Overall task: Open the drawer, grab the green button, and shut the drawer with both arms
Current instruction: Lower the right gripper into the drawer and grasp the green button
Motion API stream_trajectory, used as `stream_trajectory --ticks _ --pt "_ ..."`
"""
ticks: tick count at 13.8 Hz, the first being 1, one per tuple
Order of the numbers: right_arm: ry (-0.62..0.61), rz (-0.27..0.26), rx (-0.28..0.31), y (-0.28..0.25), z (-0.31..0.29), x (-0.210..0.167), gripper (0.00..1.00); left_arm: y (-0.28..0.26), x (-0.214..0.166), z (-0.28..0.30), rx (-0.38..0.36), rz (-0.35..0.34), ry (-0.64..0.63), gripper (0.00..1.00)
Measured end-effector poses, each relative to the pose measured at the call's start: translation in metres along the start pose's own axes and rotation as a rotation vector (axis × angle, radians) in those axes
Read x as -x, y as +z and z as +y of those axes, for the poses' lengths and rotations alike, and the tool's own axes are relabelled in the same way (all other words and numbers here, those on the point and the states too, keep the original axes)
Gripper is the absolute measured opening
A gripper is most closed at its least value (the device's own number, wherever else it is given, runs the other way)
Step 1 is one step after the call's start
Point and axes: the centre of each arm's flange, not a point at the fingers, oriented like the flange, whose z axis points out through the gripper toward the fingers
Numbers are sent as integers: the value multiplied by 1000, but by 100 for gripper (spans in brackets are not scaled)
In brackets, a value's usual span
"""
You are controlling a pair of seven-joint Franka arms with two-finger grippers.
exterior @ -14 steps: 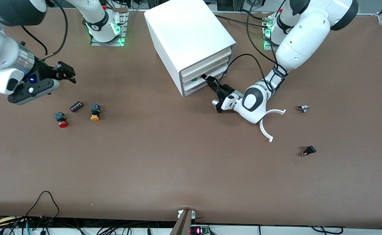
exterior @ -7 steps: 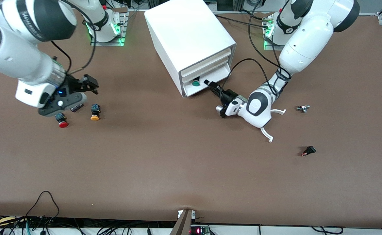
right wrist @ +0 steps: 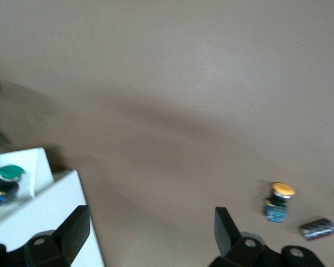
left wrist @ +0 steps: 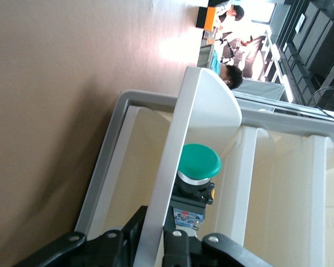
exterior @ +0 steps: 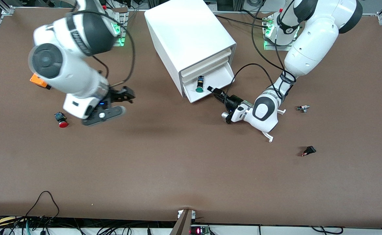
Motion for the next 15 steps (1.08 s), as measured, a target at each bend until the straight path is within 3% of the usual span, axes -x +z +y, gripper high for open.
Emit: stream_trajectory --ticks 5,12,15 --pt "77 56 -6 38 -93 -4 99 -37 -6 0 -1 61 -27 17" --pt "175 90 -20 67 -146 -5 99 -64 -7 -4 0 105 -77 20" --pt "198 100 -27 69 -162 -1 99 -61 -6 -3 14 93 -139 49"
